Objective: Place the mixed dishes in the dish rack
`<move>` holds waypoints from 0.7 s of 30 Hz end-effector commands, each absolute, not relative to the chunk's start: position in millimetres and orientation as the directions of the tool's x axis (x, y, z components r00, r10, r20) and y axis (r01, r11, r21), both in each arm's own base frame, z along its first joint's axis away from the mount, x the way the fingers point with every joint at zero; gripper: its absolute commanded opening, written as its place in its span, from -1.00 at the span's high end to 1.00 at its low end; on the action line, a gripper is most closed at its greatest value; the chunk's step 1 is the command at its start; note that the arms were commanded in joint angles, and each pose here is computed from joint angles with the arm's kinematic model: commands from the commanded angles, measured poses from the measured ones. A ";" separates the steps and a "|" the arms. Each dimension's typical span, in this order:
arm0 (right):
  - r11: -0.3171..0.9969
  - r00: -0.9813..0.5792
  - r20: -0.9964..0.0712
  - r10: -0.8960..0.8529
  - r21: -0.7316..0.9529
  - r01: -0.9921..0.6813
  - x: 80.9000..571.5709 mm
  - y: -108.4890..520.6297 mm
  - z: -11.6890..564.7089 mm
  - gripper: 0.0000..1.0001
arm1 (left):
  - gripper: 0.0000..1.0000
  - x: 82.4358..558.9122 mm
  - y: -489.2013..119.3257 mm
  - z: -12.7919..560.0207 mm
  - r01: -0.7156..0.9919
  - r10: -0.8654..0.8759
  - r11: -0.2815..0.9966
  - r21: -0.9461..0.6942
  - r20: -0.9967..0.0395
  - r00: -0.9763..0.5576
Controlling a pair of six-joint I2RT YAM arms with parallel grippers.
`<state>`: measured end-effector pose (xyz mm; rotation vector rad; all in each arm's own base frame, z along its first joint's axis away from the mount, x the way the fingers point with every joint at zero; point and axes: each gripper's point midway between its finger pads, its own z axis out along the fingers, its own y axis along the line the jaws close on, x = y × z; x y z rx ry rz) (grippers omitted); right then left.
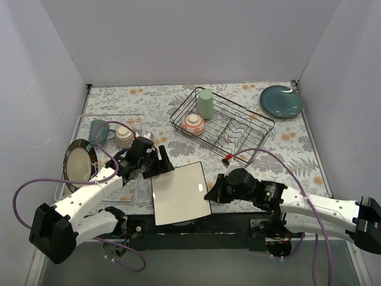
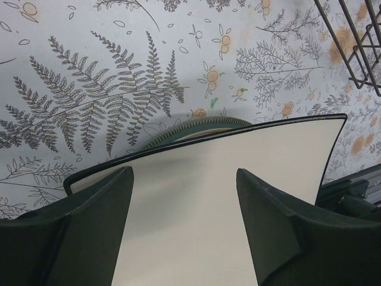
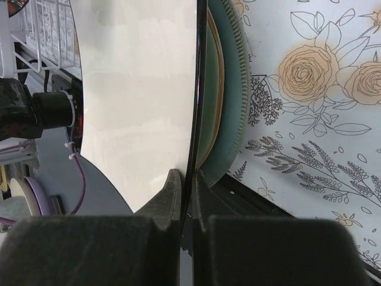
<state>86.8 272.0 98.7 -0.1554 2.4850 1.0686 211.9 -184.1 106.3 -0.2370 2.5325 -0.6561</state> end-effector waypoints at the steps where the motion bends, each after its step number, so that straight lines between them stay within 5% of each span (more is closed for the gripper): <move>1: 0.762 -0.865 -0.498 0.069 0.586 -0.276 96.0 249.1 83.3 0.97 | -0.40 218.6 -177.1 114.8 -0.031 -0.271 0.891 -0.454 -0.474 -0.838; 10: 0.784 -0.861 -0.488 0.139 0.586 -0.205 94.3 223.6 65.1 0.97 | -0.30 215.1 -180.2 109.1 -0.025 -0.265 0.885 -0.466 -0.458 -0.849; 21: 0.798 -0.824 -0.522 0.221 0.582 -0.155 106.2 209.9 73.6 0.97 | 0.26 203.0 -200.6 95.7 0.027 -0.219 0.855 -0.517 -0.409 -0.886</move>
